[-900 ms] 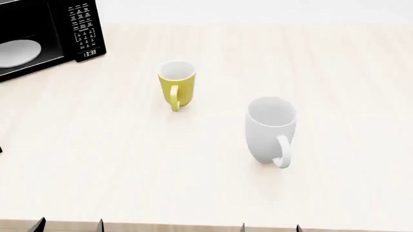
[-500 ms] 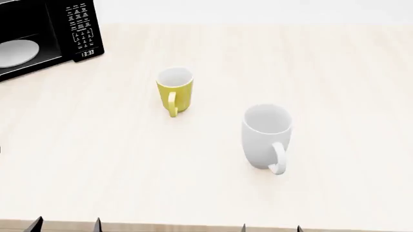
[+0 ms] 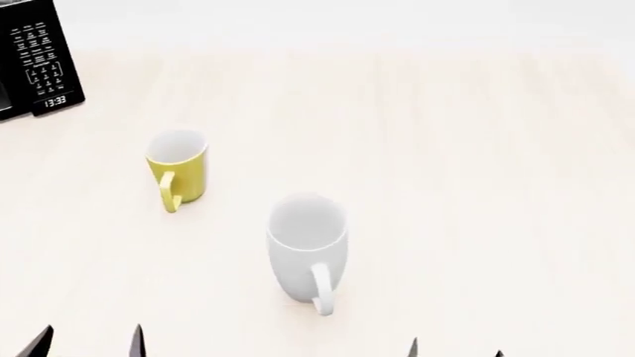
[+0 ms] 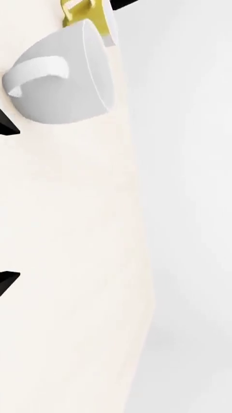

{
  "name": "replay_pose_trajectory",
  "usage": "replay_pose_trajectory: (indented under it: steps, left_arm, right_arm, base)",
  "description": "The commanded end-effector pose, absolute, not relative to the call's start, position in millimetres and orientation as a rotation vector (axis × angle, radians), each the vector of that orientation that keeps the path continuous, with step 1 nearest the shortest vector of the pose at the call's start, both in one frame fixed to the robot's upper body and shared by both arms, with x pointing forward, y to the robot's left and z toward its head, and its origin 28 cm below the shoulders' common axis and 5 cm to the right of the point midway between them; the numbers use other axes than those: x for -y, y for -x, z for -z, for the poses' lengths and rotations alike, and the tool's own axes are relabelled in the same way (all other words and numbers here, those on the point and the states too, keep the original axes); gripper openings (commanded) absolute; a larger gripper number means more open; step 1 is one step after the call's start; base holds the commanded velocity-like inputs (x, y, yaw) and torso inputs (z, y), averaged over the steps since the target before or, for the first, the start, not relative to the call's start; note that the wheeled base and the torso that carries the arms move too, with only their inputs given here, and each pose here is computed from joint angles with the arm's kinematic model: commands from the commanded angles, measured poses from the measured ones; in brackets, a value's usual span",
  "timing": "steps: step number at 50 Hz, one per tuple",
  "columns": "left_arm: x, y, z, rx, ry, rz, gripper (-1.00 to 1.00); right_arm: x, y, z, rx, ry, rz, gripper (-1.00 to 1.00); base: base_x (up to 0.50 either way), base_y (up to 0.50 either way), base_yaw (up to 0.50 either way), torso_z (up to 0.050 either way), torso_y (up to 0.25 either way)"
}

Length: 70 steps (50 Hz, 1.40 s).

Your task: Put the yellow and white mug to the front of the white mug.

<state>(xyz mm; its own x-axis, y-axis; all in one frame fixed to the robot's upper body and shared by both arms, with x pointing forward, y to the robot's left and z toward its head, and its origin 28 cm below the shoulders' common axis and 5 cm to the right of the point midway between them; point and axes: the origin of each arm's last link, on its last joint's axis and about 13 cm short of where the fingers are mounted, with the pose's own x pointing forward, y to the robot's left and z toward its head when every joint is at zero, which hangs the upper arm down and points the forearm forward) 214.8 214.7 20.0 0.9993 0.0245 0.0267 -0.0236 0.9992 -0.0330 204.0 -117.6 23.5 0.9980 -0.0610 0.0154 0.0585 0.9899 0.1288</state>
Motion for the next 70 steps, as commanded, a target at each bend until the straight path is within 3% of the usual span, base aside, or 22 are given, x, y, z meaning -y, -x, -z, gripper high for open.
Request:
replay_pose_trajectory:
  steps: [1,25,70]
  left_arm:
    - [-218.0,-215.9,-22.1,0.046,0.044,-0.019,1.0]
    - [-218.0,-215.6,-22.0,0.042,0.049,-0.015,1.0]
    - [-217.0,-215.8,-19.8,0.028,0.054,-0.007,1.0]
  right_arm:
    - [120.1,-200.5,-27.4,0.043,-0.11,0.056,1.0]
    - [119.6,-201.8,-25.0,0.024,-0.104,0.09,1.0]
    - [117.5,-203.4,-23.1,-0.023,-0.122,0.1,1.0]
  base:
    - [0.5,0.0,0.0,0.0,0.0]
    - [0.5,0.0,0.0,0.0,0.0]
    - [0.03,-0.03,0.0,0.0,0.0]
